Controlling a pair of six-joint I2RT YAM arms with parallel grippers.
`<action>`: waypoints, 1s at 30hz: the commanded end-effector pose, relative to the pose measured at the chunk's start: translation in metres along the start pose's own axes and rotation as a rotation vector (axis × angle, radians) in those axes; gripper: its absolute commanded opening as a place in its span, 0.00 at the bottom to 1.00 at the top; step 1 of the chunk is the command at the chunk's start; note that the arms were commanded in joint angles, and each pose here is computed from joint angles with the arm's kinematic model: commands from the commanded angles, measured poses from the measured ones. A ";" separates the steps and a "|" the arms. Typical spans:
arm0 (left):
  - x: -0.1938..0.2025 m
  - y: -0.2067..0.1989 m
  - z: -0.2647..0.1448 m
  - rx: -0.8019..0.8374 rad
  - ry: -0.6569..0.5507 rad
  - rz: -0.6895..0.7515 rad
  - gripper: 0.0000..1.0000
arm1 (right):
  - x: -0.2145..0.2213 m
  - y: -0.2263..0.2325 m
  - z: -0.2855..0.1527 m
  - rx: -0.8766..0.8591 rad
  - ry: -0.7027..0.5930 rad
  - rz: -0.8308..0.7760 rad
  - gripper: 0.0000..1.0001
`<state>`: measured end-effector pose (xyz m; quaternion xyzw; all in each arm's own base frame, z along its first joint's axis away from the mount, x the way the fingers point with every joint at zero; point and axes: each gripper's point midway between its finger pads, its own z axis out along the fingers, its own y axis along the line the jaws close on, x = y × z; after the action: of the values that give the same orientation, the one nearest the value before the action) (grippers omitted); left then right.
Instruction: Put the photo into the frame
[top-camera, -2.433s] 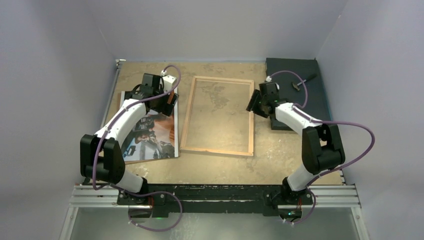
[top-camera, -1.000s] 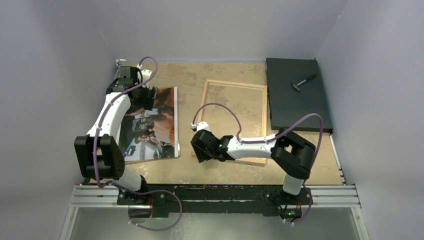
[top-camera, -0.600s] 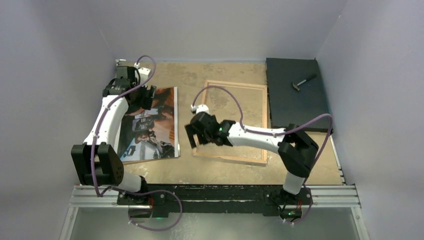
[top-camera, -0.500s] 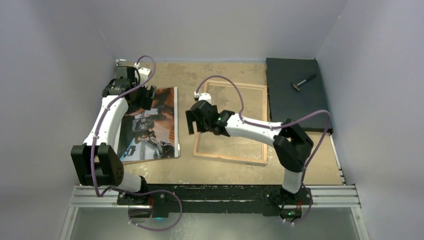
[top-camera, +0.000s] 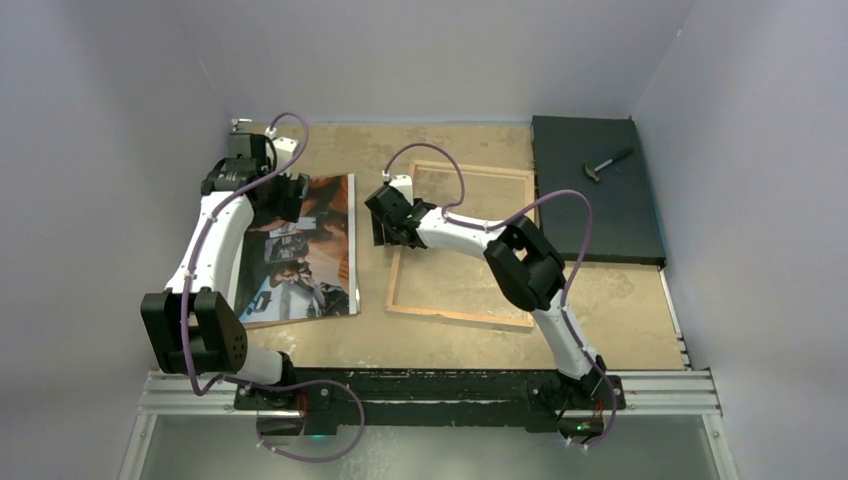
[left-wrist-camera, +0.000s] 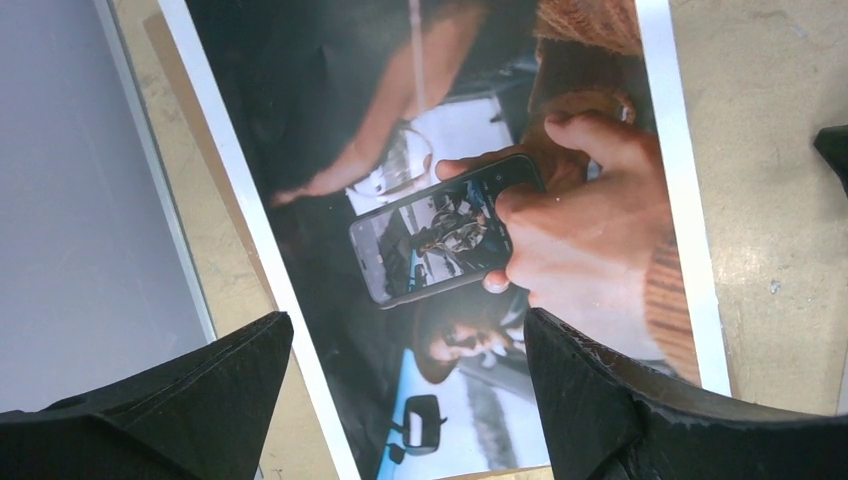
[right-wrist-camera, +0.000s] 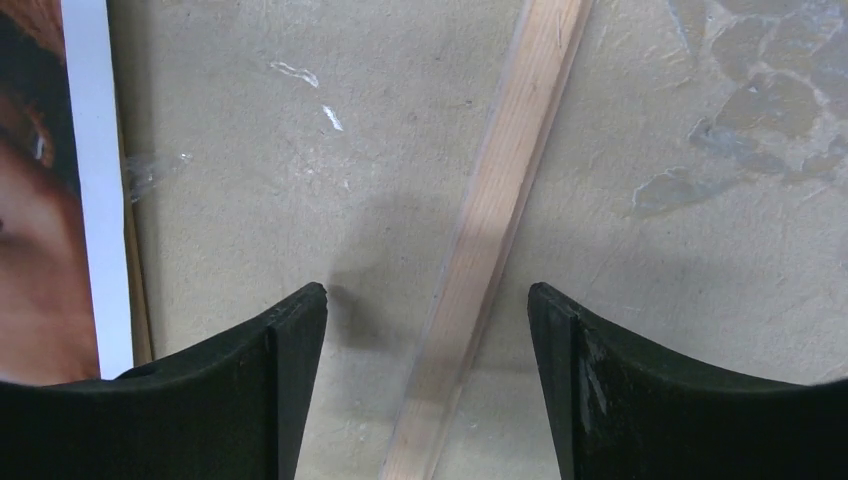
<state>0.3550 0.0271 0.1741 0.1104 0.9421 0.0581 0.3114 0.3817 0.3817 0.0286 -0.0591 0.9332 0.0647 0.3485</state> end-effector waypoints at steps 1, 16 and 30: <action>0.000 0.017 -0.013 -0.046 -0.022 -0.011 0.85 | -0.009 0.005 -0.002 0.005 -0.021 -0.004 0.73; 0.013 0.031 -0.008 -0.108 0.010 -0.034 0.83 | 0.005 0.046 -0.010 -0.134 -0.035 -0.057 0.41; 0.018 0.026 0.005 -0.083 0.029 -0.035 0.82 | 0.043 0.022 -0.024 -0.178 0.011 -0.236 0.38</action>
<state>0.3441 0.0546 0.1605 0.0781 0.9497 0.0910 0.2892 0.3425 0.4138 0.0254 -0.1539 0.9130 0.1209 0.3580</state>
